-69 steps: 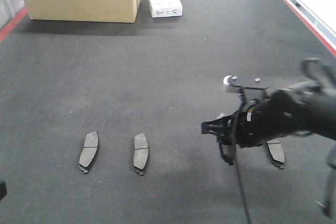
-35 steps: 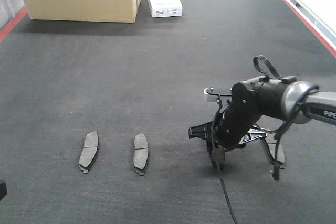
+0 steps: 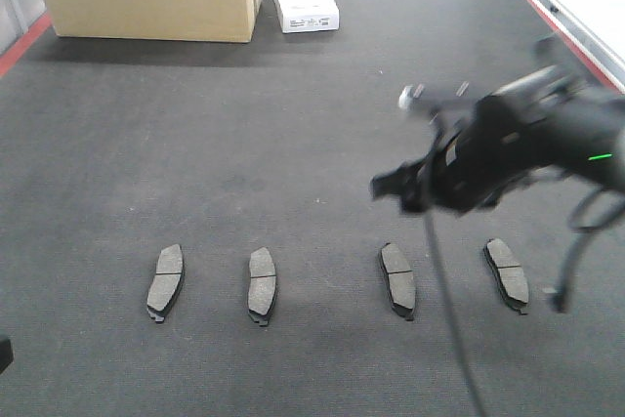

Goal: Move and align brake pads A on conveyor
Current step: 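Extend the right gripper over the belt beside the pad nearest it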

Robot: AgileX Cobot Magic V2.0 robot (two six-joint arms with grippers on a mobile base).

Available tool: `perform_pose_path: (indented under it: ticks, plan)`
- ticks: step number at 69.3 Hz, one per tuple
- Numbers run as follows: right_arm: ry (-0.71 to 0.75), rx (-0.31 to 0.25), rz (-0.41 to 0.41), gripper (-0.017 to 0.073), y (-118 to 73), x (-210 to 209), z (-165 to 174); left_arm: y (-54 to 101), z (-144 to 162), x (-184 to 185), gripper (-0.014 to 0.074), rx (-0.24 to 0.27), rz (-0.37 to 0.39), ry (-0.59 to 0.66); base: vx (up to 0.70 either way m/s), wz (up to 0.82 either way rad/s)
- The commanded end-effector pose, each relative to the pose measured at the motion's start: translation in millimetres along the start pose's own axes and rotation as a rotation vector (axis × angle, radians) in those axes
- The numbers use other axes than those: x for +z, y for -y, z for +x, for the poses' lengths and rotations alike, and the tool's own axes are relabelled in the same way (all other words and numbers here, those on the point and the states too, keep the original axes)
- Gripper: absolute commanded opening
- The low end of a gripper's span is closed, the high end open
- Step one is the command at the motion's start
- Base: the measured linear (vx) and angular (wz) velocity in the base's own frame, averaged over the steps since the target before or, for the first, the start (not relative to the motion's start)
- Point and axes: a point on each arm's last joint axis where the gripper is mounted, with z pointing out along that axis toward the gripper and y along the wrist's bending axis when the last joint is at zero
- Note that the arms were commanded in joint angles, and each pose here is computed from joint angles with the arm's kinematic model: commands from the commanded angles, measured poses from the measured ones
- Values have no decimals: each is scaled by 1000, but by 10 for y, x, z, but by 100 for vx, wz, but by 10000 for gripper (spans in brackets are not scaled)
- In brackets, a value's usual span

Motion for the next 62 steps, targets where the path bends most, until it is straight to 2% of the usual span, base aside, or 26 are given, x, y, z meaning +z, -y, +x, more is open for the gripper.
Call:
perform_pose_path:
  ticks: [1, 12, 23, 46, 62]
  plan:
    - [194, -30, 16, 435, 94, -604, -149, 36, -137, -23, 412, 3, 34, 86, 0, 0]
    - [322, -28, 19, 435, 189, -1172, -96, 36, -137, -23, 412, 3, 34, 86, 0, 0]
    - [419, -37, 12, 435, 288, -1553, 143, 36, -137, -23, 412, 3, 34, 86, 0, 0]
    - [602, -28, -30, 435, 507, -2052, 980, 36, -138, -23, 412, 4, 34, 87, 0, 0]
    - [707, -16, -64, 435, 632, -2174, 1569, 36, -138, -23, 412, 3, 35, 87, 0, 0]
